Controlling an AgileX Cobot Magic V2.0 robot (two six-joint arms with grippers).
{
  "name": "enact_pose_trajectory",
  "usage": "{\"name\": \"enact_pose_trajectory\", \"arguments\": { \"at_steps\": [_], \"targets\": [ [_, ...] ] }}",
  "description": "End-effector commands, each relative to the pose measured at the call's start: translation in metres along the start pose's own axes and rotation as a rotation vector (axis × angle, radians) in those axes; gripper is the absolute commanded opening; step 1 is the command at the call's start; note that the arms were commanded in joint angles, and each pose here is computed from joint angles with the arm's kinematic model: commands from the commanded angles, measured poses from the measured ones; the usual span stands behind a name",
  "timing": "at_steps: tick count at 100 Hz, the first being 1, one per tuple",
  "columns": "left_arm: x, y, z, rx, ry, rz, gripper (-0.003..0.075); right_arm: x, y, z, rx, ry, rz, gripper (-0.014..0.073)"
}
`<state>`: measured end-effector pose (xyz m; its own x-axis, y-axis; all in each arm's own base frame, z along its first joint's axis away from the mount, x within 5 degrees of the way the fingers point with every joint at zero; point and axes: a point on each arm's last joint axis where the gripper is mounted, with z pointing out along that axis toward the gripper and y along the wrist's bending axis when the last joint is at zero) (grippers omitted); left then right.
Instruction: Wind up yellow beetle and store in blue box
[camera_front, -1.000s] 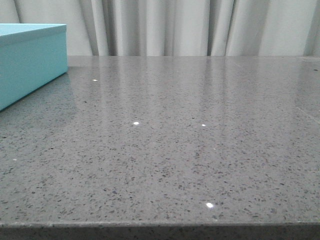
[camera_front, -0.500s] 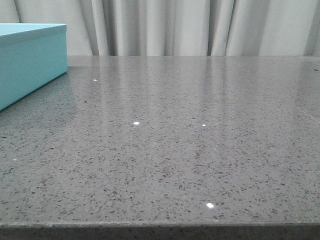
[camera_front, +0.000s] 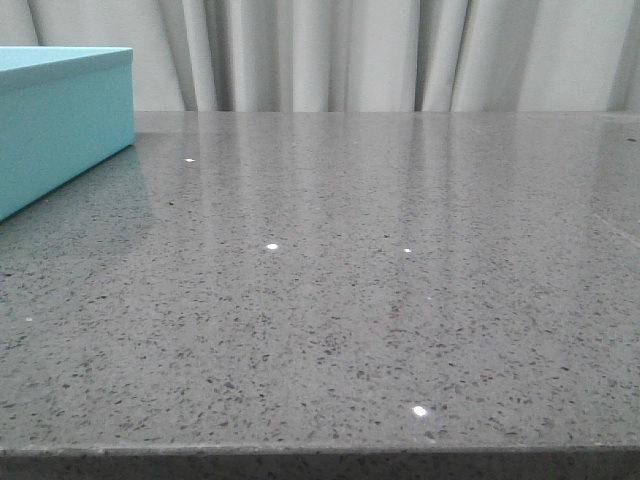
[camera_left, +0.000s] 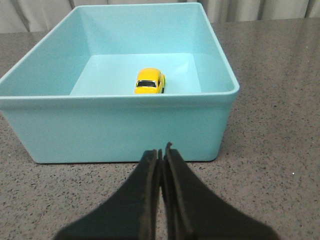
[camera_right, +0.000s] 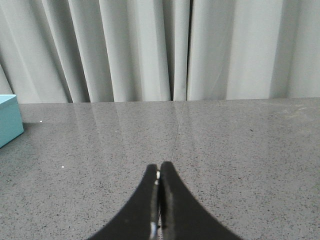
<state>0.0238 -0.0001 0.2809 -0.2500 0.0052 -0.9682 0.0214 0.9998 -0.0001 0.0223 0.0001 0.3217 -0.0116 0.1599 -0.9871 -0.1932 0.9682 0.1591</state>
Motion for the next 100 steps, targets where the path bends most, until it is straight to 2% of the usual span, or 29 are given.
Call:
{"name": "enact_pose_trajectory", "arguments": {
  "at_steps": [1,19,29,57,75,100],
  "targets": [
    [-0.016,-0.001,0.001,0.006,-0.154,-0.032,-0.0020,-0.013,0.002,-0.001,-0.014,-0.087,-0.025,-0.0059],
    [-0.005,-0.001,0.021,0.010,-0.383,-0.032,-0.0020,-0.013,0.002,-0.001,-0.014,-0.087,-0.025,-0.0059],
    [0.014,-0.001,0.031,0.011,-0.419,-0.032,-0.0020,-0.013,0.002,-0.001,-0.014,-0.087,-0.025,-0.0059],
    [0.068,0.000,0.050,0.002,-0.347,-0.043,-0.0020,-0.013,0.002,0.000,-0.014,-0.084,-0.025,-0.0059],
    [0.076,0.000,0.052,0.001,-0.254,-0.043,-0.0020,-0.013,0.002,0.000,-0.014,-0.084,-0.025,-0.0059],
    [0.077,0.000,0.053,0.001,-0.242,-0.043,-0.0020,-0.013,0.002,0.000,-0.014,-0.084,-0.025,-0.0059]
  ]
}}
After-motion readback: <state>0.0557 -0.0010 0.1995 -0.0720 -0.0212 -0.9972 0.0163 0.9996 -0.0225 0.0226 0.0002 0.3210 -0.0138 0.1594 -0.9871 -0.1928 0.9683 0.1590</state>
